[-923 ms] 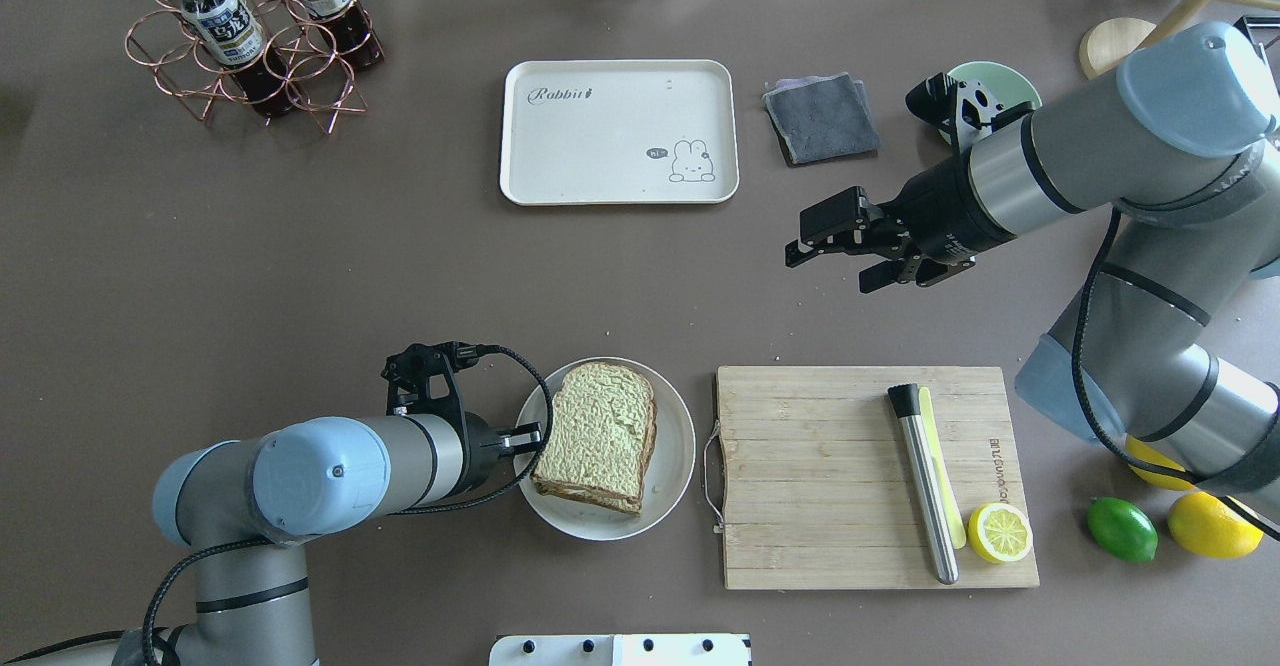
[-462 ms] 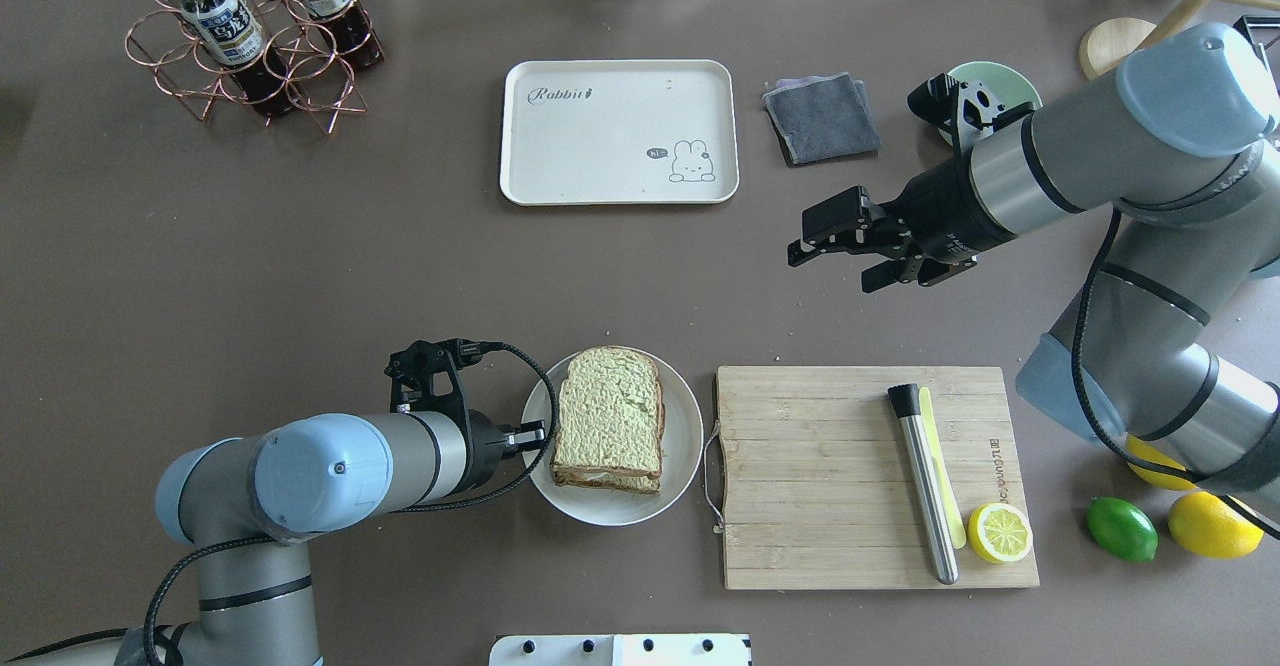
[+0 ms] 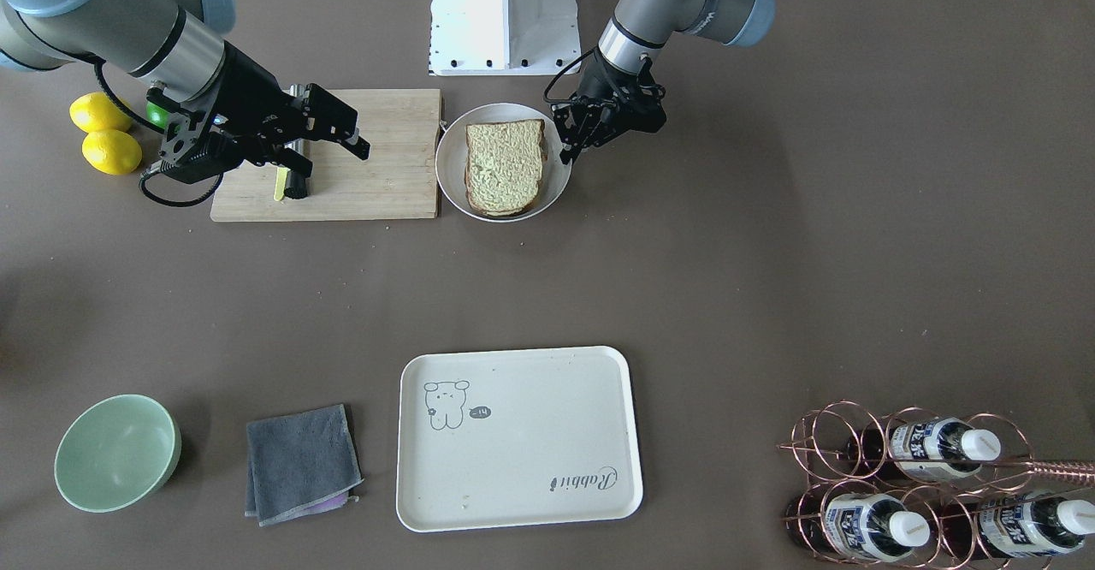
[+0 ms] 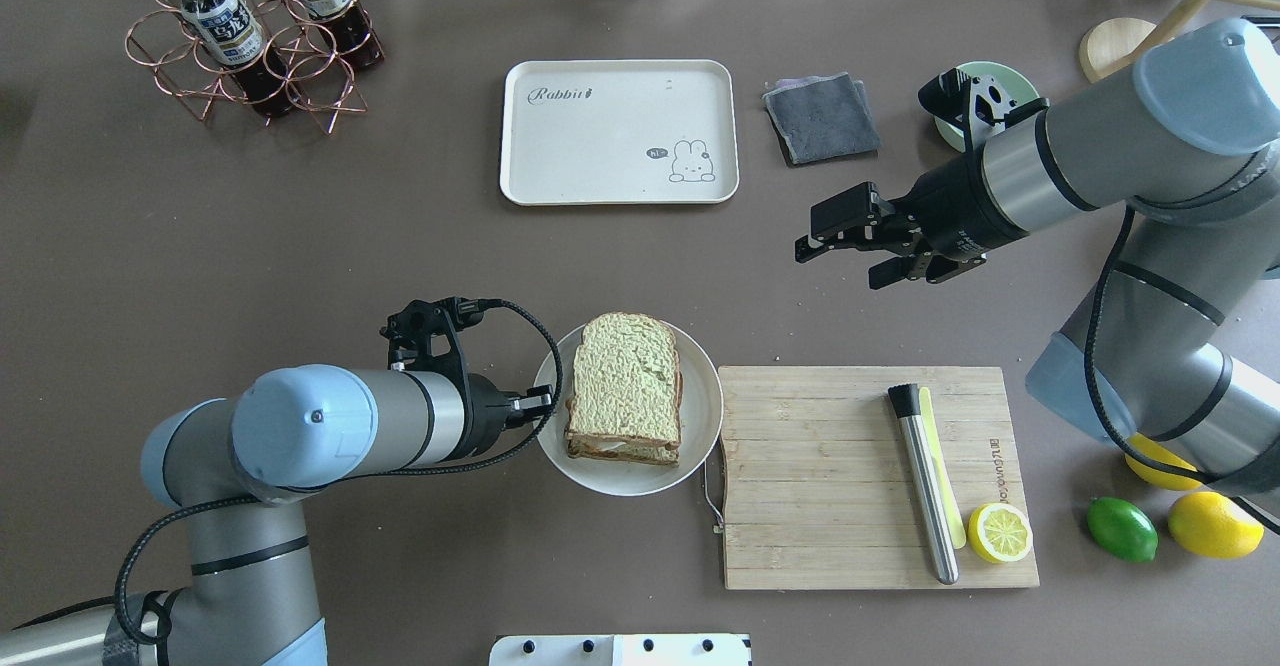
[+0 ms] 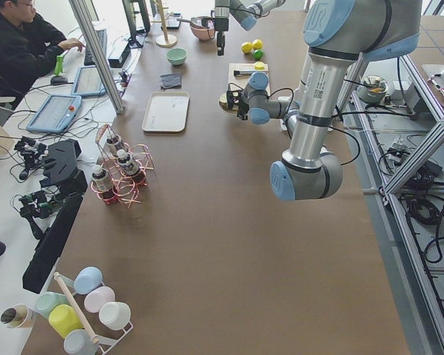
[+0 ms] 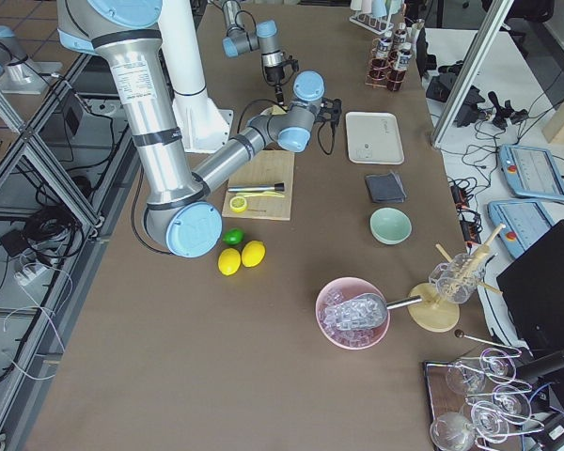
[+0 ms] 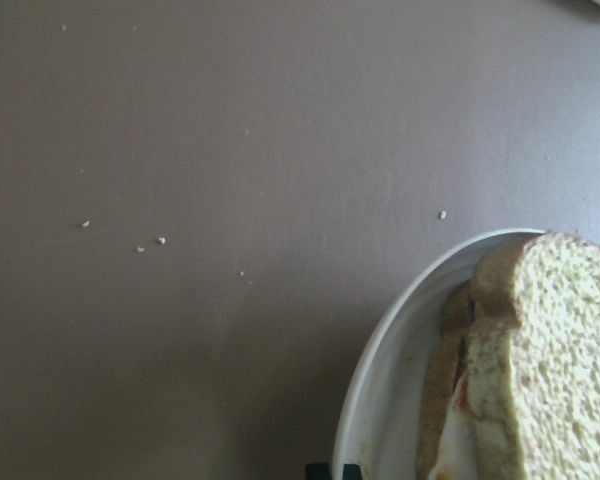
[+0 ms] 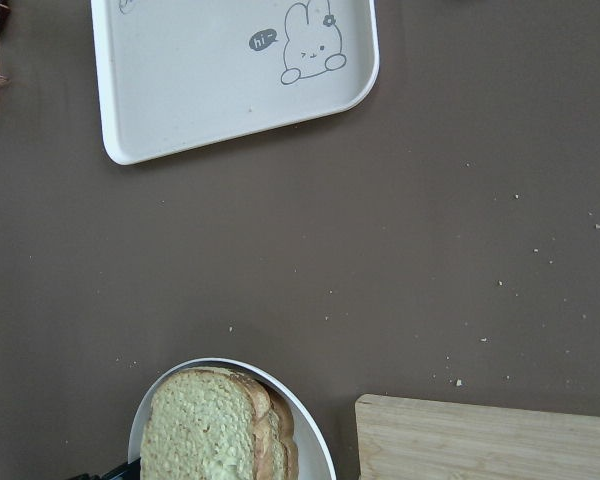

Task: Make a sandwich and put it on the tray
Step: 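Carry the plate with the left gripper onto the rabbit-printed tray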

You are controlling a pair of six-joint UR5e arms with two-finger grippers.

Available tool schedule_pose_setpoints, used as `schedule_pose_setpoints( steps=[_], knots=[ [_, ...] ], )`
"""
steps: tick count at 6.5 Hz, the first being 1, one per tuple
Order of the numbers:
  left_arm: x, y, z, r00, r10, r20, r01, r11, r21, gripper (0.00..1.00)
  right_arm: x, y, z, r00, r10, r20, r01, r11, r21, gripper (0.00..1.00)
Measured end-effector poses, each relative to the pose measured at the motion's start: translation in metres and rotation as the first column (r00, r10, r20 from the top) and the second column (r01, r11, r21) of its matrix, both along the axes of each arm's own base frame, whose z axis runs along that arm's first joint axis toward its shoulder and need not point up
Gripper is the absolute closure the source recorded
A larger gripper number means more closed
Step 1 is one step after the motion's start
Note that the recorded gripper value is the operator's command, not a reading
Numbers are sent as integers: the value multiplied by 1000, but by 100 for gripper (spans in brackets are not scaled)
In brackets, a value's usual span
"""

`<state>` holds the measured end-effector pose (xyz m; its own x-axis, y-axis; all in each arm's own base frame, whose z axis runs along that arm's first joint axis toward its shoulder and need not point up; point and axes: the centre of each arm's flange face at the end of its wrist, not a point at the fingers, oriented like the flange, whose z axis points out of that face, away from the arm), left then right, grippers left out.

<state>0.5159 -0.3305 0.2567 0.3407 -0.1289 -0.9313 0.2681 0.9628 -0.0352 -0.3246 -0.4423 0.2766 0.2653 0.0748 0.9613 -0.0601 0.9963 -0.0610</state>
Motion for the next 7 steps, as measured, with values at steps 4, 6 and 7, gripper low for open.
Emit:
schedule_pose_setpoints(
  steps=[4,6,7],
  knots=[
    [-23,-92,-15,990,-137,-5,136,984,-113,100,30,4,15,997,74,27,-75,997,36,0],
    [-25,-124,-15,981,-193,6,192,969,-153,100,45,-1,16,984,177,16,-178,982,62,0],
    [-22,-136,-18,977,-215,6,213,961,-174,100,48,-5,17,978,211,10,-211,975,70,0]
  ],
)
